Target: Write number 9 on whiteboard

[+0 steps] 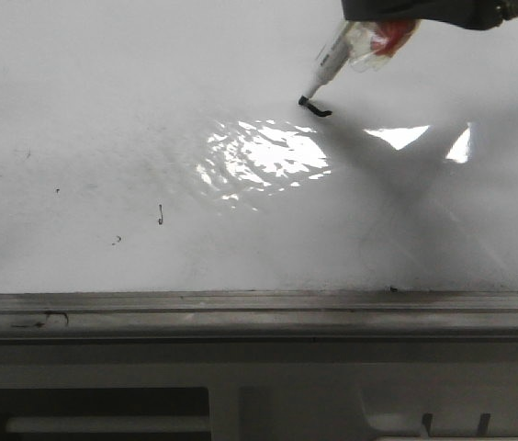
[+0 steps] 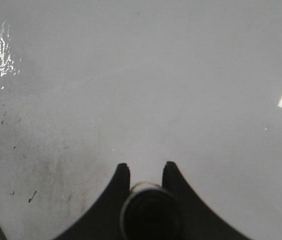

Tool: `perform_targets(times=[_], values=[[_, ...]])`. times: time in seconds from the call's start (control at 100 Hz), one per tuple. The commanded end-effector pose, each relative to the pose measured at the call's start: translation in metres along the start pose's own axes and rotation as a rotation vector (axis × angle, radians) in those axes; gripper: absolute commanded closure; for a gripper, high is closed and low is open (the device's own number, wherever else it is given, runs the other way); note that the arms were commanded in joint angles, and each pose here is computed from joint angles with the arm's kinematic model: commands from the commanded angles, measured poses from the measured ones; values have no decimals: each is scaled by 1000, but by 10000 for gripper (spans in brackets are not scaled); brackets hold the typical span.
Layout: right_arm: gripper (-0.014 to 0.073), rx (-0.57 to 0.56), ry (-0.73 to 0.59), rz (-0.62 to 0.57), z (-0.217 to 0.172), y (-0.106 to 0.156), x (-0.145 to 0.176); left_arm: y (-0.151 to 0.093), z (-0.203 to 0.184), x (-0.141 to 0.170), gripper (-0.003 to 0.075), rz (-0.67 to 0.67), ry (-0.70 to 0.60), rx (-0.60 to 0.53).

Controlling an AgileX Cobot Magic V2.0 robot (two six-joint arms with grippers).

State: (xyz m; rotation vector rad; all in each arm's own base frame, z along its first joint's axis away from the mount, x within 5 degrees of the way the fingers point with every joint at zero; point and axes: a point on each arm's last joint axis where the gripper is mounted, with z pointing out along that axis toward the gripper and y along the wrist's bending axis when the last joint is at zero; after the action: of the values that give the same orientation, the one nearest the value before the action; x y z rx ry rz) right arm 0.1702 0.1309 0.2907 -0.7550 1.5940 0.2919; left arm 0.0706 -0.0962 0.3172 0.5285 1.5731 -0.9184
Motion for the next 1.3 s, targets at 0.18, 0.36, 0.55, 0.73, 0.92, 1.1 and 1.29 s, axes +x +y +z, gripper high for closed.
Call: perform_targets(times=[0.18,0.36,0.55,0.73,0.92,1.1,1.29], values=[[665,-74,184,-11,-1,4,4,-3,0,-9,406,1,-27,6],[661,-45,119,-48,-6,-2,-8,-3,0,-9,406,3,-27,6],[661,4,83,-54,-2,-16,-26,-3,0,-9,406,4,-27,6],[661,25,69,-62,0,-21,-35,-3,0,-9,406,4,-27,6],[660,-13,180,-26,-2,-18,-25,-3,0,-9,406,4,-27,6],[657,-94,317,62,-5,1,10,-3,0,-9,406,4,-27,6],[657,-147,313,74,-8,22,34,-3,0,-9,406,4,-27,6]])
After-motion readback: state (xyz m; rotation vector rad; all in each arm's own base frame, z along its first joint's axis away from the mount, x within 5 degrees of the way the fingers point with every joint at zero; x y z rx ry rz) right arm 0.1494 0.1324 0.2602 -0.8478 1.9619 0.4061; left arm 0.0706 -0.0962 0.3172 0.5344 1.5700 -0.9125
